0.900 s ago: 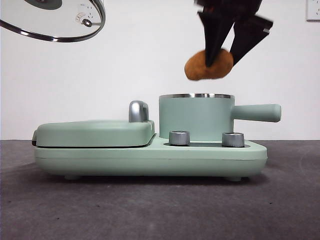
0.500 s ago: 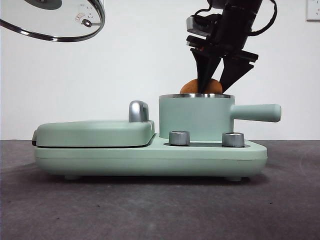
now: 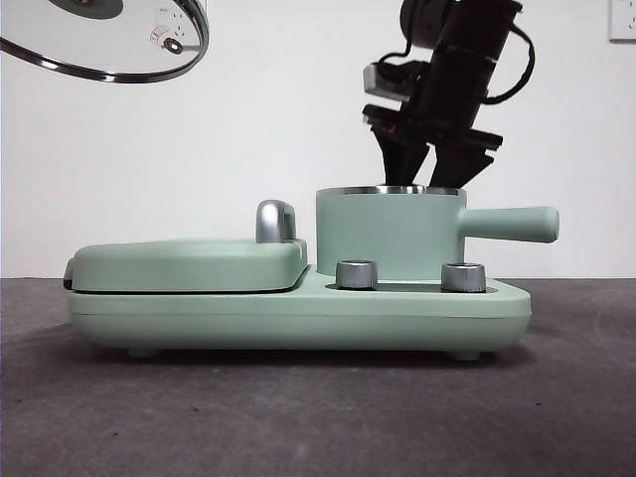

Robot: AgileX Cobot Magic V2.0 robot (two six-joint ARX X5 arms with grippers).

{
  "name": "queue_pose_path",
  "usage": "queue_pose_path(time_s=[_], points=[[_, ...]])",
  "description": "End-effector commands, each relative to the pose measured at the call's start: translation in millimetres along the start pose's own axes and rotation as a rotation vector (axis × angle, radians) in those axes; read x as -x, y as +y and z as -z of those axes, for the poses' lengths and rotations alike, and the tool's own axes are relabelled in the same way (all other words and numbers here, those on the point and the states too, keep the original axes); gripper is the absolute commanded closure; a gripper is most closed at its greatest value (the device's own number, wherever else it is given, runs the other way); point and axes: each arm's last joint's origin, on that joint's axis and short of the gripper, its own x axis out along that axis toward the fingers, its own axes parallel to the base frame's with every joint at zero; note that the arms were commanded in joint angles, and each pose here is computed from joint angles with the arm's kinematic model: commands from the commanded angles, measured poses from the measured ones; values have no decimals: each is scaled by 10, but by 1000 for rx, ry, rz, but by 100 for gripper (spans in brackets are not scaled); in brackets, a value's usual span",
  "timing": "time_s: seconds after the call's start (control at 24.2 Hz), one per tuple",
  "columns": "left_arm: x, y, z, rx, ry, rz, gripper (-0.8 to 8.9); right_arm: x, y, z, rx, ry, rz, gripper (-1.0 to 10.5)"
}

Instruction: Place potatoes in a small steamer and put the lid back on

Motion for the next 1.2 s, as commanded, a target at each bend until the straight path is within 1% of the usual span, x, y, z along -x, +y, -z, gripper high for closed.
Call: queue_pose_path(time_s=[0.04,0.17,0.25,0.5,0.58,0.66,0.7,0.74,0.79,0.91,1.08,1.2], points=[[37,-7,-72,-7,-51,4,798,-47,11,-54,17,-9,-4,725],[37,-7,-72,-7,-51,4,798,-55,8,-52,17,-6,-3,717],[37,-7,-72,-7,-51,4,798,-55,9,-52,21,-7,-1,650],[37,-7,-72,-7,-51,4,798,-12,14,-74,22,-17,-4,615],[37,-7,-72,-6,-51,4,798,182,37,-120,26,-44,-3,615],[37,-7,-72,-6,-51,4,798,466,90,-124,32,-100,-1,618],[37,-7,-72,-6,-51,4,798,627,118,-99,32,-118,-1,640],[37,-7,-72,-6,-51,4,798,804,143,-54,33,-128,-1,681],[37,-7,-72,-6,-51,4,798,962,174,2,37,-141,-3,692],[37,-8,-72,-7,-51,5,798,1380,335,289,72,-219,-38,692],[37,-8,-72,-6,-51,5,798,1688,495,763,120,-332,-60,692],[31,-15,-73,-5,-51,10,798,1811,526,1115,106,-403,-71,692]])
